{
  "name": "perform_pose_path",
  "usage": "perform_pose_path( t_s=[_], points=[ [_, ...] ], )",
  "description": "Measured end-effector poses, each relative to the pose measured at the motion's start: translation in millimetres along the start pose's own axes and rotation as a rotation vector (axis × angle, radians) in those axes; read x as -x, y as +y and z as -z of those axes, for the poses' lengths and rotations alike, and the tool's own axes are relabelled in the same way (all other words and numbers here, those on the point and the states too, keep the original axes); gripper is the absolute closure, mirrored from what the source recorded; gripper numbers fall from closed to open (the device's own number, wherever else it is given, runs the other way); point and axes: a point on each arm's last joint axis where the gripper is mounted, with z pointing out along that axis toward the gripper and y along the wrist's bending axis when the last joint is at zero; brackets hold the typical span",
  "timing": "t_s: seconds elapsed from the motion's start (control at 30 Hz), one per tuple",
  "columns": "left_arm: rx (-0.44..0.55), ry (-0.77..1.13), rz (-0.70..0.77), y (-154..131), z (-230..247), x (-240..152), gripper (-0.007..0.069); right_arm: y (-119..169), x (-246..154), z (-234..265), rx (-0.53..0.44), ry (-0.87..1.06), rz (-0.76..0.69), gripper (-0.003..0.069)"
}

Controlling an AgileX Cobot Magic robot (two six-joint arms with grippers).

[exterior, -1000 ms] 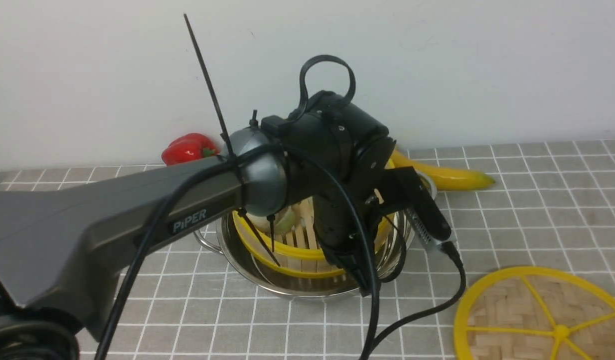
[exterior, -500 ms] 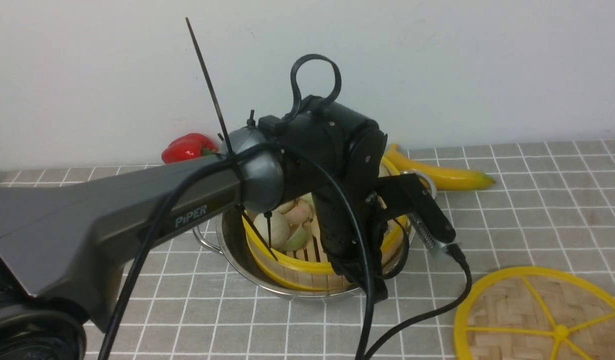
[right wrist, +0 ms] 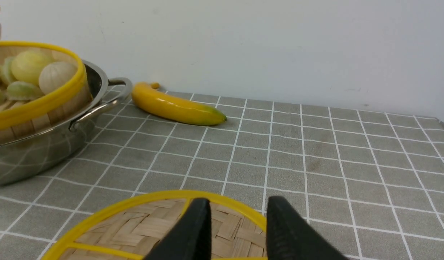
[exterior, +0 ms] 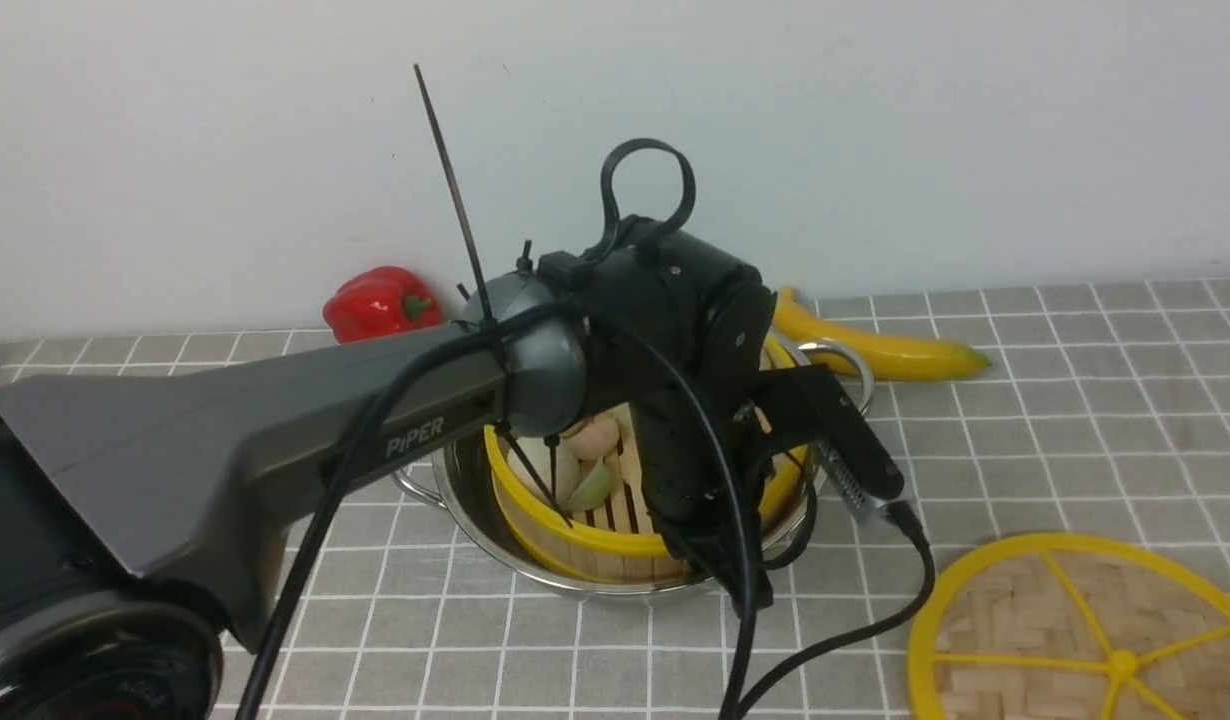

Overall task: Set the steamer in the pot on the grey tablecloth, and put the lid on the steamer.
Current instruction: 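Place the bamboo steamer basket with dumplings into the steel pot with the left gripper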

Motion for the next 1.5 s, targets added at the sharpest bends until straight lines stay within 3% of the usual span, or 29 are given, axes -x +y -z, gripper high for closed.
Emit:
perform_pose_path(
  t_s=[0.67, 1.1, 1.5],
  points=[
    [0.002, 0.014, 0.066, 12.3, -7.2, -6.7, 0.0589, 0.0, 0.0, 0.0, 0.0, 0.0, 0.0, 0.0416],
    [0.014, -0.009, 0.066, 13.6, -6.4, -4.6, 0.0519, 0.0, 0.0, 0.0, 0.0, 0.0, 0.0, 0.0416],
    [0.041, -0.017, 0.037, 16.2, -1.4, -4.1, 0.0249, 0.0, 0.0, 0.0, 0.0, 0.0, 0.0, 0.0416]
  ],
)
